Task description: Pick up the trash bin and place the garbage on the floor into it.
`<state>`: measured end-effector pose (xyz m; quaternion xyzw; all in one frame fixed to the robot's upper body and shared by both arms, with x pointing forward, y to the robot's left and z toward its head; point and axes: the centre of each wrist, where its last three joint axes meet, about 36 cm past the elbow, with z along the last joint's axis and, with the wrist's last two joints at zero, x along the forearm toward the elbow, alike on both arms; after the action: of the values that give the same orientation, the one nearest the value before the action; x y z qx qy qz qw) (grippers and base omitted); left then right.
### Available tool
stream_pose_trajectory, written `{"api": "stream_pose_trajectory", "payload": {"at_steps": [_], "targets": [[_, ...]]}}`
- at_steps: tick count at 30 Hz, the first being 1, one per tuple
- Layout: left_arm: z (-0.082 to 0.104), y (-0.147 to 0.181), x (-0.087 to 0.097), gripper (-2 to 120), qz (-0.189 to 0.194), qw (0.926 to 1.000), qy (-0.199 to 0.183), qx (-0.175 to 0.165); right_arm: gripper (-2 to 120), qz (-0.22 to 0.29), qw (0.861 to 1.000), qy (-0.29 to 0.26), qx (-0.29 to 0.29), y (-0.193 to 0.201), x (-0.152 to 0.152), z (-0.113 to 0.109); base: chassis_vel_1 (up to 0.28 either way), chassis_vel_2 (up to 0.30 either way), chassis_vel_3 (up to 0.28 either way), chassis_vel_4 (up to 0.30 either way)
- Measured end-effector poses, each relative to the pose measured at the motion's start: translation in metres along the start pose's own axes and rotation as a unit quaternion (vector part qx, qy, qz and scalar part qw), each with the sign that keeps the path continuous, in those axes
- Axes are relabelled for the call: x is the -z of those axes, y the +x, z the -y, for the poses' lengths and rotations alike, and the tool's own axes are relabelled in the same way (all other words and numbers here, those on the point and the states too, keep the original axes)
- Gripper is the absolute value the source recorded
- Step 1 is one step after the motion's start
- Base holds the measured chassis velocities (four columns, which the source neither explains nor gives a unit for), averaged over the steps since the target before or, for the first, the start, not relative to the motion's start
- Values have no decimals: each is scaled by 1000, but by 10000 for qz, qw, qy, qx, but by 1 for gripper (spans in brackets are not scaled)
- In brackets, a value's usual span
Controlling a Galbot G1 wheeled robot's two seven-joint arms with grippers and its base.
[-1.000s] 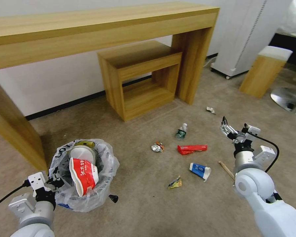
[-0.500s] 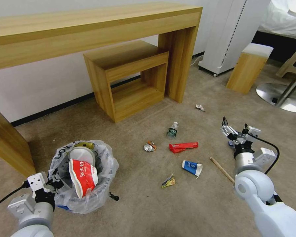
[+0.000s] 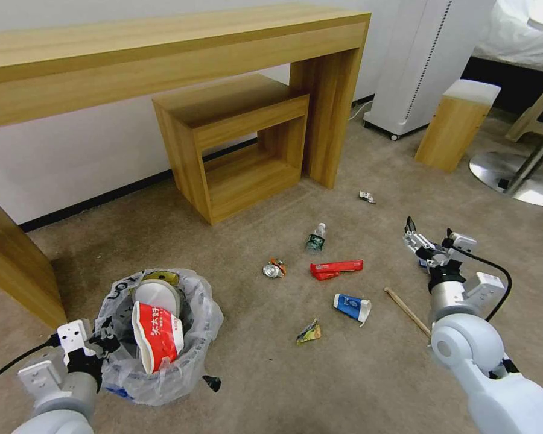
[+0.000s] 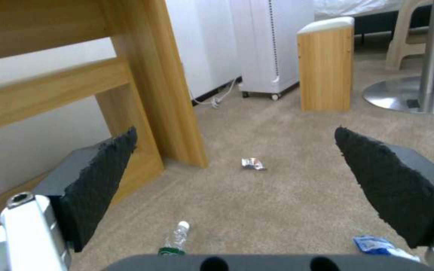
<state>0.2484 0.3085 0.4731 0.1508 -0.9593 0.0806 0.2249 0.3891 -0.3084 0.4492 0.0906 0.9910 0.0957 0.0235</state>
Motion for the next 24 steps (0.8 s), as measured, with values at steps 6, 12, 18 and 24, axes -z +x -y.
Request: {"api": "stream_pose_trajectory", "payload": {"at_steps": [6, 12, 18, 24], "targets": [[-2, -1, 3, 1, -101, 9998, -138, -93, 100, -25, 10000, -13, 59, 3, 2, -4, 0, 0, 0, 0], [-4, -3, 10, 1, -147, 9995, -209, -171, 100, -48, 10000, 19, 76, 7, 1, -3, 0, 0, 0, 0], [-6, -3, 12, 1, -147, 9994, -255, -164, 100, -71, 10000, 43, 54, 10, 0, -1, 0, 0, 0, 0], [-5, -4, 10, 1, -98, 9995, -247, -144, 100, -127, 9999, 74, 39, 12, -1, -1, 0, 0, 0, 0]]}}
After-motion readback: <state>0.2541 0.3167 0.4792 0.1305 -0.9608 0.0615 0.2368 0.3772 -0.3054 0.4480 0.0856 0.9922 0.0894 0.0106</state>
